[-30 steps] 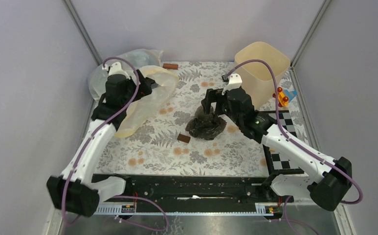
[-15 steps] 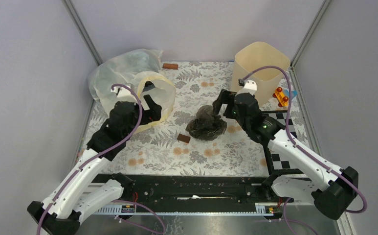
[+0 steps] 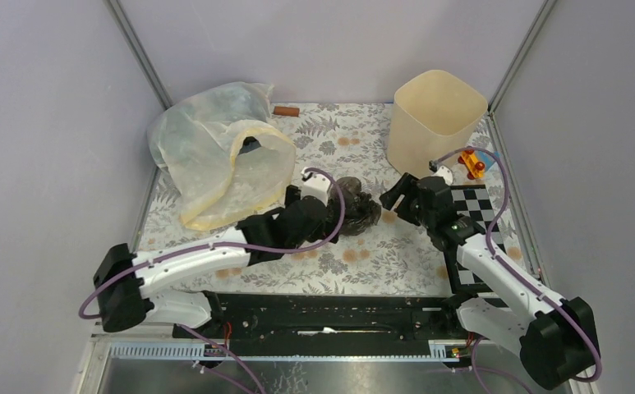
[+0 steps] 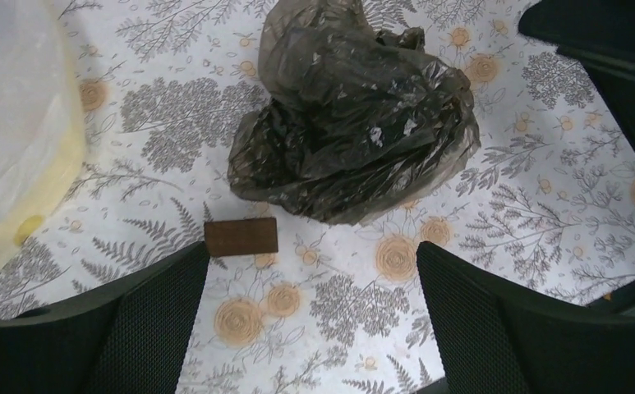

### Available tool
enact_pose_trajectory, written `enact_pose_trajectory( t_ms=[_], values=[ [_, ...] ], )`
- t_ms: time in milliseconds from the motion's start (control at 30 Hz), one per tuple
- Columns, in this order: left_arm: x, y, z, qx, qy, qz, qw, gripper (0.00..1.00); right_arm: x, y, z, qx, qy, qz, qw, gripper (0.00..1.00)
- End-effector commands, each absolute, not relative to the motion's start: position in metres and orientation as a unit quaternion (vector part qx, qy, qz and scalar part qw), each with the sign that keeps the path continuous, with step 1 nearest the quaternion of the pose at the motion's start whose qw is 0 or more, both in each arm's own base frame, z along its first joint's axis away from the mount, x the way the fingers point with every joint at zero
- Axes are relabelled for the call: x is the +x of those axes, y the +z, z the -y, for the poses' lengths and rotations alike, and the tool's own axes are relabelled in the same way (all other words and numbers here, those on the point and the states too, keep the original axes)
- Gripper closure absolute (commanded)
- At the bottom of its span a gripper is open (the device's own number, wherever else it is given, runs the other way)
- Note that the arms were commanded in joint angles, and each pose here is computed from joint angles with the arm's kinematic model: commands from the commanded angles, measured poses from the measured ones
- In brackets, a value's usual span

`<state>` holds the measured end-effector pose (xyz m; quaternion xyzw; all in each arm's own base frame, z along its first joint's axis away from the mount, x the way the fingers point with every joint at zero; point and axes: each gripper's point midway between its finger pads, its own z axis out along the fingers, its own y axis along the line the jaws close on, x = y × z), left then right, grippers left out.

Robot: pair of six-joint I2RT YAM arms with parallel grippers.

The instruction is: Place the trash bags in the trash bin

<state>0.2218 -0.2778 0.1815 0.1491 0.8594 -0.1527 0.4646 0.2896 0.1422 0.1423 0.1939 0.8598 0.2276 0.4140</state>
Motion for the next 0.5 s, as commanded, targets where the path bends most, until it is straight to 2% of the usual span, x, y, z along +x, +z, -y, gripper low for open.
enact_pose_trajectory(
  t_ms=[0, 200, 467],
  values=[
    [0.241, 0.215, 0.319, 0.151, -0.202, -0.825, 0.505, 0.01, 0.287, 0.132, -0.161, 0.204, 0.285, -0.852, 0.39, 0.27],
    [0.246, 0.223, 0.343, 0.158, -0.24, -0.807, 0.516, 0.01, 0.288, 0.118, -0.167, 0.207, 0.299, -0.849, 0.382, 0.26],
    [0.271, 0.204, 0.367, 0.153, -0.231, -0.821, 0.498, 0.01, 0.288, 0.105, -0.191, 0.183, 0.346, -0.852, 0.347, 0.27]
  ],
)
